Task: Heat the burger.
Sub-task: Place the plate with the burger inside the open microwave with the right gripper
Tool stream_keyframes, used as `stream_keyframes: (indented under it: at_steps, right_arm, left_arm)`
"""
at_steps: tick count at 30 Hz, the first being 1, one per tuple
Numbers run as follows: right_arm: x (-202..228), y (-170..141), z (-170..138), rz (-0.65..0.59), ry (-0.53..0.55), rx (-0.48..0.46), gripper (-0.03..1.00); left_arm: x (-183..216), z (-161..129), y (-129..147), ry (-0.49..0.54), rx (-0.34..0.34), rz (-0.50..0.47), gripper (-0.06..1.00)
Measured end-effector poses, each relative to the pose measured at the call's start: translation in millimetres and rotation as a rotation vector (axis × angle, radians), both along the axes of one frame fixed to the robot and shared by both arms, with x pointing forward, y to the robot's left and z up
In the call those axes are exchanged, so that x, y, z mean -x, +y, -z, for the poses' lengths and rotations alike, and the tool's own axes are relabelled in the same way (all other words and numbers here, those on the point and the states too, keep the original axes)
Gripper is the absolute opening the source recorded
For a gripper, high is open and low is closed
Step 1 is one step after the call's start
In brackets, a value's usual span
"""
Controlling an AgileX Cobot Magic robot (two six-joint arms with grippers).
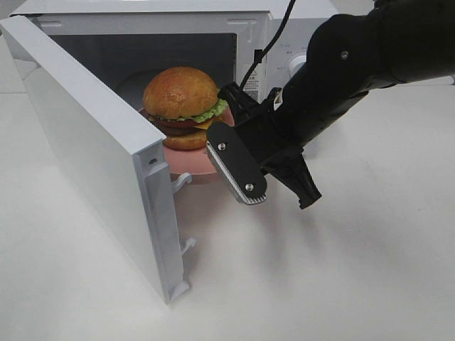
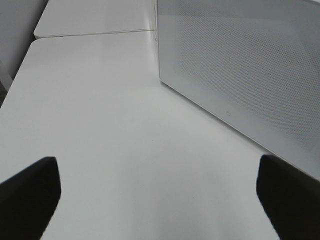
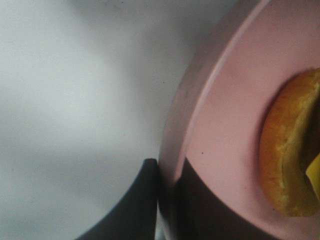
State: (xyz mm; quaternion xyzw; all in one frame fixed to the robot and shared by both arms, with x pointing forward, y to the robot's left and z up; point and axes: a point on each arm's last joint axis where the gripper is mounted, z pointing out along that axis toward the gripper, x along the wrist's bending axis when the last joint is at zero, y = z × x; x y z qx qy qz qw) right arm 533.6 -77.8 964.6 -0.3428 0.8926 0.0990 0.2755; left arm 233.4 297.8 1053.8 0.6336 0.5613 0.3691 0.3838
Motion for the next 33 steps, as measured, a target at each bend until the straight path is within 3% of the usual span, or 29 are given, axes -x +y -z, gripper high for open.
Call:
stream_keyframes:
  at_steps: [21, 33]
  right_arm:
    - [-39.8, 29.0, 8.8, 0.038, 0.004, -0.028, 0.07]
    - [-70.7, 57.2, 18.7, 0.169, -0.023, -0.028, 0.07]
  left_arm:
    - [0.0, 0.0, 0.0, 0.0, 0.0, 0.0, 0.99]
    - [0.0, 0.0, 0.0, 0.0, 0.0, 0.0, 0.99]
